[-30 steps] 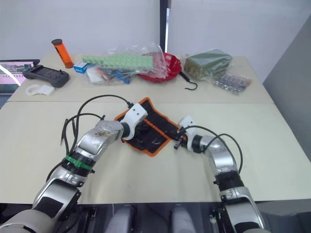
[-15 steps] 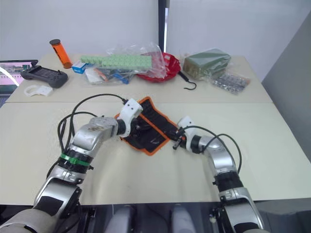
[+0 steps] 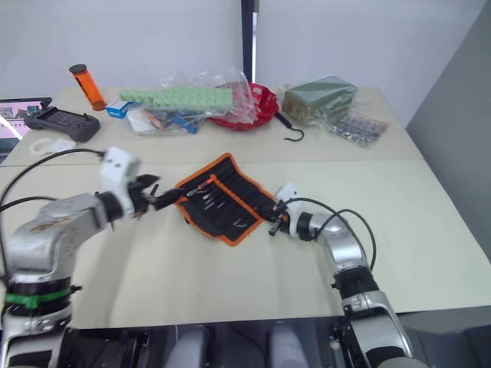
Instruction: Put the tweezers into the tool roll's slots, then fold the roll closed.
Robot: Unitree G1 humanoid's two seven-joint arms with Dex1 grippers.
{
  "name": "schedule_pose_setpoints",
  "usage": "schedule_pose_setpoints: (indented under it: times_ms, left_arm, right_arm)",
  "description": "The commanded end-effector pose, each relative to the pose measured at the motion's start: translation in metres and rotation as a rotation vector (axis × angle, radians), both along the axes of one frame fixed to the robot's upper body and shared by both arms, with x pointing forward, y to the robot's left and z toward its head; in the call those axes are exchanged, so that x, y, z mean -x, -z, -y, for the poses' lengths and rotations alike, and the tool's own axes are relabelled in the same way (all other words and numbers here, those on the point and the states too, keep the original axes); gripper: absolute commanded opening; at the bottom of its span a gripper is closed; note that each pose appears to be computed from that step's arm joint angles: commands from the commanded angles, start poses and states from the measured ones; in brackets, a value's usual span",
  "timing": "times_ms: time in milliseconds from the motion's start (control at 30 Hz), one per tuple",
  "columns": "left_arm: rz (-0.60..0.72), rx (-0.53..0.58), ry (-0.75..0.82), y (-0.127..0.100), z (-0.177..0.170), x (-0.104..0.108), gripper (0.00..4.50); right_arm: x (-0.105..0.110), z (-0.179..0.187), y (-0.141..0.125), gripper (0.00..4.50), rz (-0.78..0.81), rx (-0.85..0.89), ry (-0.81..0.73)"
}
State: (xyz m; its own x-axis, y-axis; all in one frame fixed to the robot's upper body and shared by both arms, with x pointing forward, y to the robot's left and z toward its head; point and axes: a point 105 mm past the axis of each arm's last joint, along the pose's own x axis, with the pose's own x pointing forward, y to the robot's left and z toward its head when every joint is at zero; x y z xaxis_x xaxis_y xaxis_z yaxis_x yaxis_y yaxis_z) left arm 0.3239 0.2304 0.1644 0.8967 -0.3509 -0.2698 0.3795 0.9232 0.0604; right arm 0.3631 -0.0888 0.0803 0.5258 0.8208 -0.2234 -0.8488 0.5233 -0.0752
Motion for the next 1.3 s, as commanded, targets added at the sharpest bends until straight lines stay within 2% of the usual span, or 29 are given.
schedule_pose_setpoints:
  times_ms: [33, 133, 233, 433, 600, 833, 967, 1300]
  left_arm:
    - [0.108, 0.036, -0.156, -0.016, -0.04, 0.019, 4.38]
    - [0.134, 0.055, -0.28, -0.003, -0.073, 0.044, 4.38]
    - [0.104, 0.054, -0.404, 0.02, -0.101, 0.076, 4.38]
    - [0.032, 0.052, -0.55, 0.057, -0.124, 0.123, 4.38]
    - [0.01, 0.061, -0.618, 0.073, -0.131, 0.149, 4.38]
    - [0.016, 0.071, -0.635, 0.079, -0.13, 0.155, 4.38]
    - [0.024, 0.069, -0.63, 0.078, -0.128, 0.152, 4.38]
    - [0.075, 0.068, -0.63, 0.073, -0.12, 0.11, 4.38]
  right_arm:
    - [0.005, 0.0, 0.031, 0.0, -0.075, 0.083, -0.006]
    - [0.005, -0.003, 0.033, 0.0, -0.076, 0.086, -0.012]
    - [0.003, -0.004, 0.035, 0.0, -0.076, 0.088, -0.017]
    - [-0.001, -0.008, 0.033, 0.0, -0.064, 0.085, -0.028]
    - [-0.002, -0.01, 0.032, 0.0, -0.057, 0.078, -0.037]
    - [-0.002, -0.012, 0.032, 0.0, -0.062, 0.073, -0.047]
    - [-0.003, -0.013, 0.031, 0.0, -0.062, 0.071, -0.048]
    - [-0.005, -0.015, 0.027, 0.0, -0.055, 0.052, -0.035]
